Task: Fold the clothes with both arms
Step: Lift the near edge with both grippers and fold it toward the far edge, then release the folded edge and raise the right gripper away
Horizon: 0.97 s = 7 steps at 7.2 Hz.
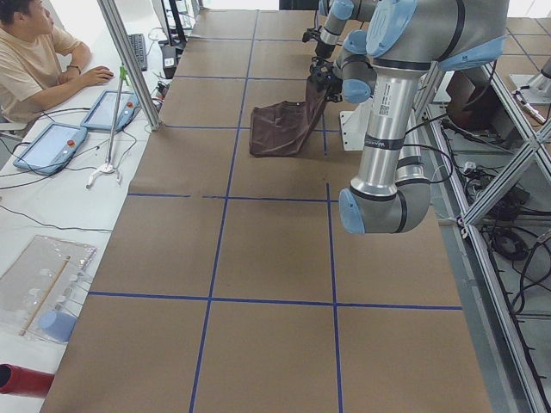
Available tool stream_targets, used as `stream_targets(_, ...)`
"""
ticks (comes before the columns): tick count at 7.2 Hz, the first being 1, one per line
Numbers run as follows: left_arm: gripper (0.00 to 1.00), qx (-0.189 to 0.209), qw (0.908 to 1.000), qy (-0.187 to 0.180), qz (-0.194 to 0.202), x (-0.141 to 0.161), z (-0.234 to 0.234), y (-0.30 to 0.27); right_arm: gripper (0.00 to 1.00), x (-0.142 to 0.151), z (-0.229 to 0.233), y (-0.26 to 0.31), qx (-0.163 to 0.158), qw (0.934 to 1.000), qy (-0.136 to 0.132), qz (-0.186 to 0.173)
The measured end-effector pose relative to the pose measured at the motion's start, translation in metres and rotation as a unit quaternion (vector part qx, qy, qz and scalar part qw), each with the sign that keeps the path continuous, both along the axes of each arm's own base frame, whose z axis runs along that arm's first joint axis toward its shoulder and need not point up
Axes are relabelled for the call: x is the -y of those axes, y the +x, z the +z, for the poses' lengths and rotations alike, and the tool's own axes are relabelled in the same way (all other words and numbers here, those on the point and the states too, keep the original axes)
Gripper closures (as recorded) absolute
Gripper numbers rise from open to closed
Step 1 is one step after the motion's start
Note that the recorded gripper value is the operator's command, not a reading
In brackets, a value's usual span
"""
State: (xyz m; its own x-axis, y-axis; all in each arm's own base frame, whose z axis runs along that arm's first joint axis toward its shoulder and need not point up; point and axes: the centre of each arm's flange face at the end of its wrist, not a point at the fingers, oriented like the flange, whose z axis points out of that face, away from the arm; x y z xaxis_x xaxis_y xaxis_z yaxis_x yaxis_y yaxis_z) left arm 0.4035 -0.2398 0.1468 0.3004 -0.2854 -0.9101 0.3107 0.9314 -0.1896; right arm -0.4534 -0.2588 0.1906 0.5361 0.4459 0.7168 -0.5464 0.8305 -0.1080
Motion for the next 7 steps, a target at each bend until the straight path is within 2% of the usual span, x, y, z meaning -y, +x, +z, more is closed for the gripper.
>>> stream_targets(2,1.00,0.045,0.9981,0.034,-0.025,0.075,0.013,0.017,1.00,0.074,0.004,-0.022,-0.006,0.9997,0.003,0.025)
stream_targets(4,1.00,0.069,0.9950,0.057,-0.044,0.140,0.039,0.034,1.00,0.137,0.018,-0.051,-0.016,0.9991,0.010,0.037)
stream_targets(6,1.00,0.092,0.9919,0.068,-0.055,0.190,0.080,0.058,1.00,0.174,0.038,-0.077,-0.026,0.9987,0.015,0.040)
stream_targets(7,1.00,0.099,0.9911,0.069,-0.056,0.205,0.096,0.072,1.00,0.183,0.048,-0.085,-0.030,0.9986,0.016,0.040)
